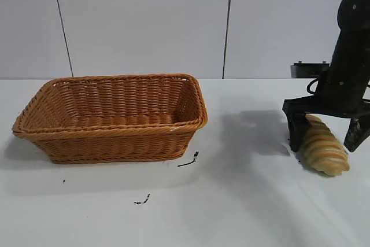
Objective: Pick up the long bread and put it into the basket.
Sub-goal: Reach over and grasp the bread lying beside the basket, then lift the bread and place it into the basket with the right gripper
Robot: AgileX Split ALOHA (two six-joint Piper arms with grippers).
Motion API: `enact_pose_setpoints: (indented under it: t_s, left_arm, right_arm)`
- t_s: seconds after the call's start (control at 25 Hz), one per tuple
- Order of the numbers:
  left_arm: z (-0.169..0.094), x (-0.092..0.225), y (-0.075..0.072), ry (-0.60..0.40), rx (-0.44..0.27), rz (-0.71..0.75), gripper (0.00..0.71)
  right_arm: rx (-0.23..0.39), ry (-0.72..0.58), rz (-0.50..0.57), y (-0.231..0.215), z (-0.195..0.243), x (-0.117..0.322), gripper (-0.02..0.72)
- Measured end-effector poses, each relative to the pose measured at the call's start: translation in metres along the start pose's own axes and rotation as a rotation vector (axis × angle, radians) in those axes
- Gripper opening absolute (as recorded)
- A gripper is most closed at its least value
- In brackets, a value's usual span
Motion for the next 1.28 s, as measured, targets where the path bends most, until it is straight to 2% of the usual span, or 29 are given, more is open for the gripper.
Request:
enact_pose_setpoints:
  t_s: [0.16,0.2,0.36,0.52,0.6,0.68,0.84,0.88,1.04,1.28]
  left_arm:
    - [0.0,0.0,0.0,0.0,0.0,0.0,0.693]
    - [0.0,0.0,0.0,0.0,0.0,0.0,0.693]
    - [0.0,0.0,0.0,0.0,0.0,0.0,0.693]
    - [0.0,0.0,0.0,0.0,0.0,0.0,0.693]
    - [0.0,0.0,0.0,0.0,0.0,0.0,0.693]
    - [0.0,0.0,0.0,0.0,0.0,0.0,0.693]
    - [0.0,0.0,0.0,0.0,0.0,0.0,0.693]
    - [0.0,0.0,0.0,0.0,0.0,0.0,0.693]
    - [0.0,0.0,0.0,0.0,0.0,0.0,0.693]
    - [0.0,0.0,0.0,0.0,0.0,0.0,0.693]
  right_arm:
    - [0.0,0.0,0.0,0.0,0.0,0.0,0.16]
    - [0.0,-0.001,0.0,0.0,0.0,0.0,0.127]
    - [-0.001,0.0,-0.006,0.0,-0.011,-0.005,0.12]
    - [-0.004,-0.037,-0.009,0.0,-0.04,-0.018,0.119]
    - [-0.007,-0.082,-0.012,0.002,-0.069,-0.032,0.119]
    - [-0.004,-0.137,-0.073,0.014,-0.106,-0.051,0.119]
    - [0.001,-0.236,-0.188,0.052,-0.142,-0.081,0.119]
    - [0.001,-0.236,-0.188,0.052,-0.142,-0.081,0.119]
    - [0.002,-0.327,-0.351,0.092,-0.163,-0.108,0.1]
    - [0.0,-0.431,-0.692,0.172,-0.174,-0.13,0.1]
Point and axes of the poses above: a point on each arm's last joint axis where the gripper is mounted, z pointing out along that axis toward the gripper, y along the wrist's bending axis when the last joint is at zero, x = y × z, the point moved 7 cm from there along z, pointing out along that axis toward the gripper, and after that the axes turned 8 degrees about -z, right-handed, at the moved point
